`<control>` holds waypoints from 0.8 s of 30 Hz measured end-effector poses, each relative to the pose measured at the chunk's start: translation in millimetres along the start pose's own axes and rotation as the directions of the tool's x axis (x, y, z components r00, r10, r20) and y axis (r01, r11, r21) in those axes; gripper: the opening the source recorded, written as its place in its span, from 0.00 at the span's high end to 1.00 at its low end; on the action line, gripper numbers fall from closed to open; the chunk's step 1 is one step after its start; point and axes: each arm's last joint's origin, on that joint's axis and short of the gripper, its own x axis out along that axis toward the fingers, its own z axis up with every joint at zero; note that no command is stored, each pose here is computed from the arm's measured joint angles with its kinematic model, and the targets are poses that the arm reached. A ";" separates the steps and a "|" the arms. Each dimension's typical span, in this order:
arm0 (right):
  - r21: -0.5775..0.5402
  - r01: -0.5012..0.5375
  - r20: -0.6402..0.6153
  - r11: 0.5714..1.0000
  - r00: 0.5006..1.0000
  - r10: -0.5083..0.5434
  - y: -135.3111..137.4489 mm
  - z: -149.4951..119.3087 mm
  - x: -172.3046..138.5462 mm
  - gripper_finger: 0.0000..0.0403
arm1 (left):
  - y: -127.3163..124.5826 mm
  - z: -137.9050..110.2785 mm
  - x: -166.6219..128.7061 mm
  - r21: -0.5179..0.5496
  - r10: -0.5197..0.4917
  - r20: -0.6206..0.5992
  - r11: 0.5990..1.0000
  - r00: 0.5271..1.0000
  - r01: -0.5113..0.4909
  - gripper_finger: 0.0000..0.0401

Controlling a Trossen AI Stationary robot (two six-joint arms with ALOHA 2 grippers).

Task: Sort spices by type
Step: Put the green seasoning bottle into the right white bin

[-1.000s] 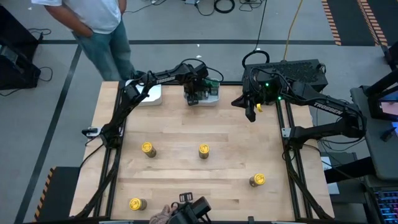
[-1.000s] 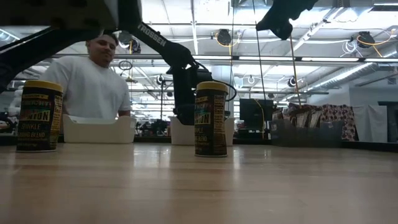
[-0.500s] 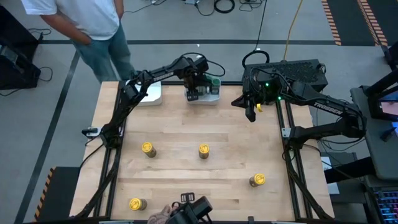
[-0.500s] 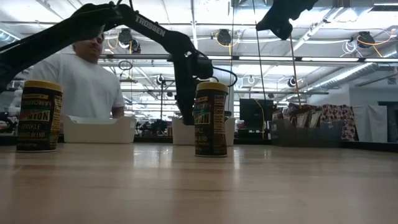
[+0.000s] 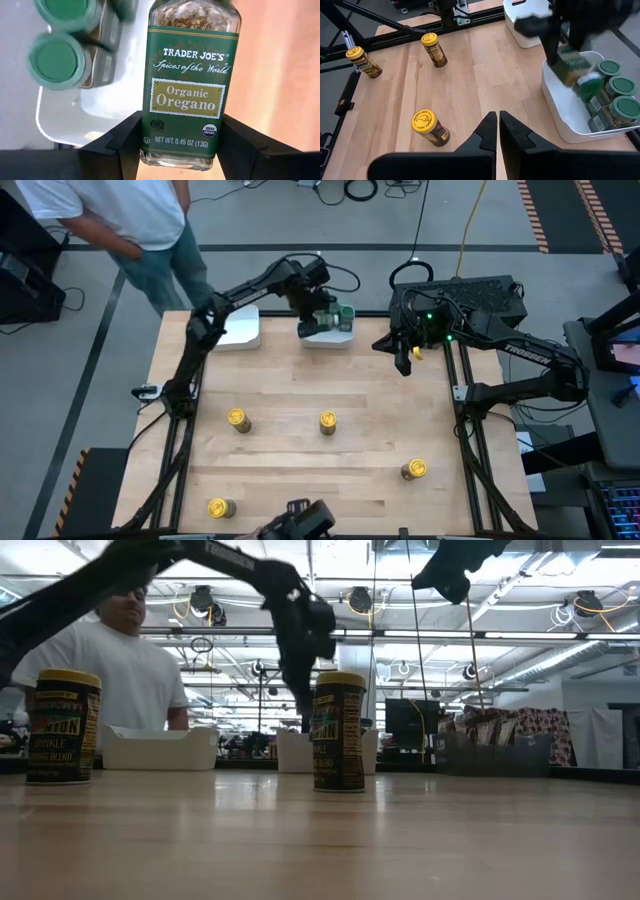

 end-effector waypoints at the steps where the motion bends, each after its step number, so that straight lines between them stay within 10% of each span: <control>1: -0.002 0.000 0.000 1.000 1.000 0.000 0.0 0.1 0.0 1.00 | -2.9 -0.2 -8.8 0.000 -0.013 0.027 1.000 1.000 0.013 0.48; 12: -0.072 0.009 0.077 0.997 0.997 -0.003 -1.0 7.6 -0.6 1.00 | -40.8 -14.0 -84.4 0.053 -0.293 0.285 0.955 0.912 0.291 0.48; 24: -0.025 0.012 0.171 1.000 0.985 -0.008 -7.4 20.4 16.4 0.85 | -85.8 -54.5 -72.0 0.100 -0.344 0.472 0.936 0.812 0.339 0.48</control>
